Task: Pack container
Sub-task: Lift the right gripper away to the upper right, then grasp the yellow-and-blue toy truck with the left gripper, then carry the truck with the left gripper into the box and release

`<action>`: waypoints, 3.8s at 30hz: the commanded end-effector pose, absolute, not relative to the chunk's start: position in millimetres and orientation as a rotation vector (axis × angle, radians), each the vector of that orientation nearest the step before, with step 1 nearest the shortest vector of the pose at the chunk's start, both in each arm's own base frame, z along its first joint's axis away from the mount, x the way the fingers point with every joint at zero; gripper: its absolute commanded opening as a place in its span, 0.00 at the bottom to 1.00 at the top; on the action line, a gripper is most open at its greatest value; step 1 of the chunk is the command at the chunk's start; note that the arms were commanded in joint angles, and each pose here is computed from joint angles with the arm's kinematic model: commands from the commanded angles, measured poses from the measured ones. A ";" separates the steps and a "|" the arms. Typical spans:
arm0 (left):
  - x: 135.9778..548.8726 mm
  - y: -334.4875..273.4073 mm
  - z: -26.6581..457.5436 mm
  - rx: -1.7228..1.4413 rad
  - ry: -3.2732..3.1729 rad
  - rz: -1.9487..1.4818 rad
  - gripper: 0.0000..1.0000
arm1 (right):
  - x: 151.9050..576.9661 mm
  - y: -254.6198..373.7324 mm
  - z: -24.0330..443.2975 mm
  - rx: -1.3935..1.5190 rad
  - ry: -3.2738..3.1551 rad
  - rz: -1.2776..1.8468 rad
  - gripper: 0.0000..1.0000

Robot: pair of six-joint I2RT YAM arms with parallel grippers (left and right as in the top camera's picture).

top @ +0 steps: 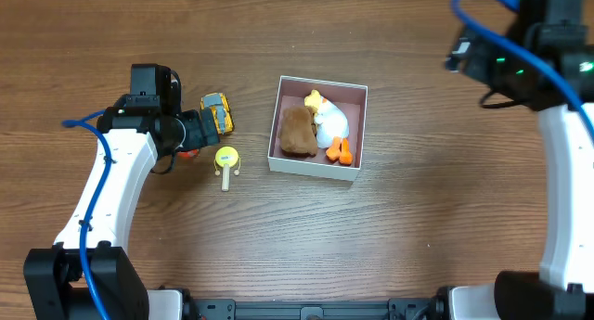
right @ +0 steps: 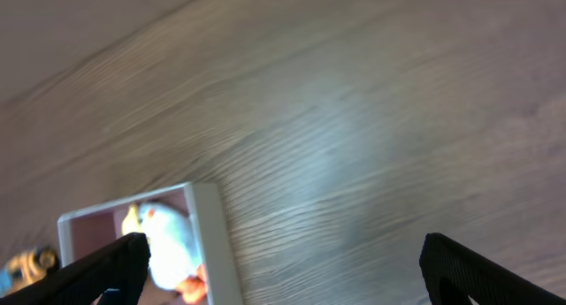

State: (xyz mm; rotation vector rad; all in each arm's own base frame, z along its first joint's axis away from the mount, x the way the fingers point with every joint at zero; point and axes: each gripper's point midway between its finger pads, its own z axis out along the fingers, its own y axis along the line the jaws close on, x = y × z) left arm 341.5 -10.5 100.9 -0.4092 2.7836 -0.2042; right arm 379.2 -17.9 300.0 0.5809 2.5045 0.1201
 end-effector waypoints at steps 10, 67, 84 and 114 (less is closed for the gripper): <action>366.0 -18.1 179.6 -0.255 2.747 -0.229 1.00 | 369.4 -106.2 251.9 0.977 2.523 0.242 1.00; 418.9 -41.7 48.0 -0.267 3.130 0.053 0.40 | 369.5 -106.3 251.4 0.977 2.524 0.242 1.00; 417.0 -123.8 206.9 0.296 2.971 -0.205 0.30 | 369.5 -106.3 251.4 0.977 2.524 0.242 1.00; 337.7 -264.6 103.3 2.145 2.251 -0.066 0.09 | 369.5 -106.3 251.4 0.977 2.524 0.242 1.00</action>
